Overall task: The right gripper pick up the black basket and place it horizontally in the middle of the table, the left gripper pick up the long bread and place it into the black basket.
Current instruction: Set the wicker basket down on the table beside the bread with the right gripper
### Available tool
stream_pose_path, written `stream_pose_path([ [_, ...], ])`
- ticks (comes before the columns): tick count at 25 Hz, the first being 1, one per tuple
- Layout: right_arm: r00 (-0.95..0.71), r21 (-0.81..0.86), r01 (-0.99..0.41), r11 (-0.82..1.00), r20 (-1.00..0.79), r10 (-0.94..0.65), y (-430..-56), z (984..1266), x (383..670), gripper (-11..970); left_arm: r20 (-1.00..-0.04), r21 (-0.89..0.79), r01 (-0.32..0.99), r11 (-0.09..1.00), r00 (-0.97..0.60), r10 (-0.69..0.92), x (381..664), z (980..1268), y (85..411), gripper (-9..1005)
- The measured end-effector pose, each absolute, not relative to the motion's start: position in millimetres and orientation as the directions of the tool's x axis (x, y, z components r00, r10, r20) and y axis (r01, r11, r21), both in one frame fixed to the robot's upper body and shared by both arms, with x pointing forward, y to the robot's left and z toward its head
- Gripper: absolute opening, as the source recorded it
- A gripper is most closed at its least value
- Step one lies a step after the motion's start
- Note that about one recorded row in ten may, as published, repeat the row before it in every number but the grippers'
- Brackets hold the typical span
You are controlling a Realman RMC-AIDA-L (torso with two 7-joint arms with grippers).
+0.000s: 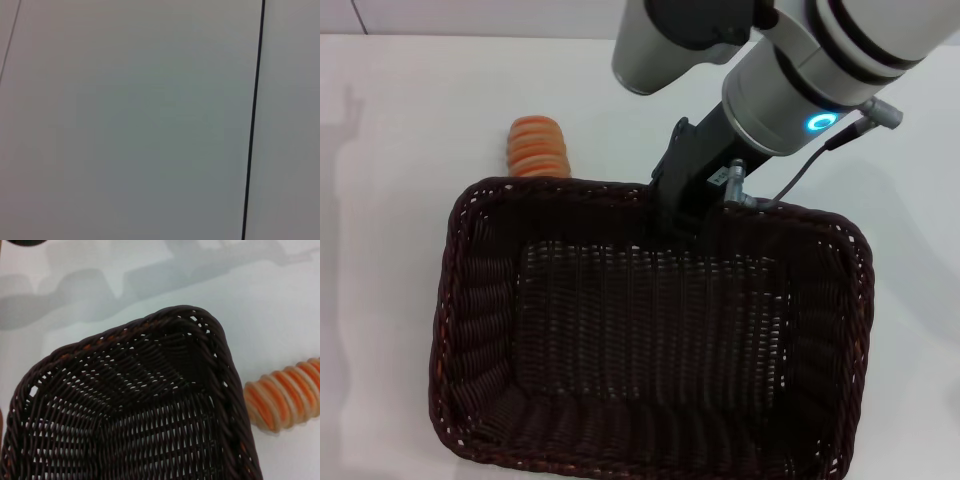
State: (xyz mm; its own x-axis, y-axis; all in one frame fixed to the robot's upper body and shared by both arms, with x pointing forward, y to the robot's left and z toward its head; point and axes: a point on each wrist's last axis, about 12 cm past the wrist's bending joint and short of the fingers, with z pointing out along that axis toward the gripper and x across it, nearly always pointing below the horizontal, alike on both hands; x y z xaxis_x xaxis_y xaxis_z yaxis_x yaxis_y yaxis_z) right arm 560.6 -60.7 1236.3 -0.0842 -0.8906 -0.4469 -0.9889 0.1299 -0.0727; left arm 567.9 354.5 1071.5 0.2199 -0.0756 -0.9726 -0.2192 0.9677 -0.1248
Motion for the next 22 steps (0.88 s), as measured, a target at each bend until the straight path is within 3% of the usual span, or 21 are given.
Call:
stream_pose_path([
  [17, -0.082, -0.143, -0.981, 0.134, -0.324, -0.943, -52.1, 1221.4, 567.5, 130, -0.972, -0.135, -0.225, 0.965, 0.219, -0.085, 562.1, 1068.0, 356.3, 771],
  [22, -0.06, -0.19, -0.974, 0.123, -0.31, -0.949, -50.0, 1220.1, 572.7, 232, -0.972, -0.137, -0.224, 0.965, 0.219, -0.087, 562.0, 1067.7, 355.7, 770],
])
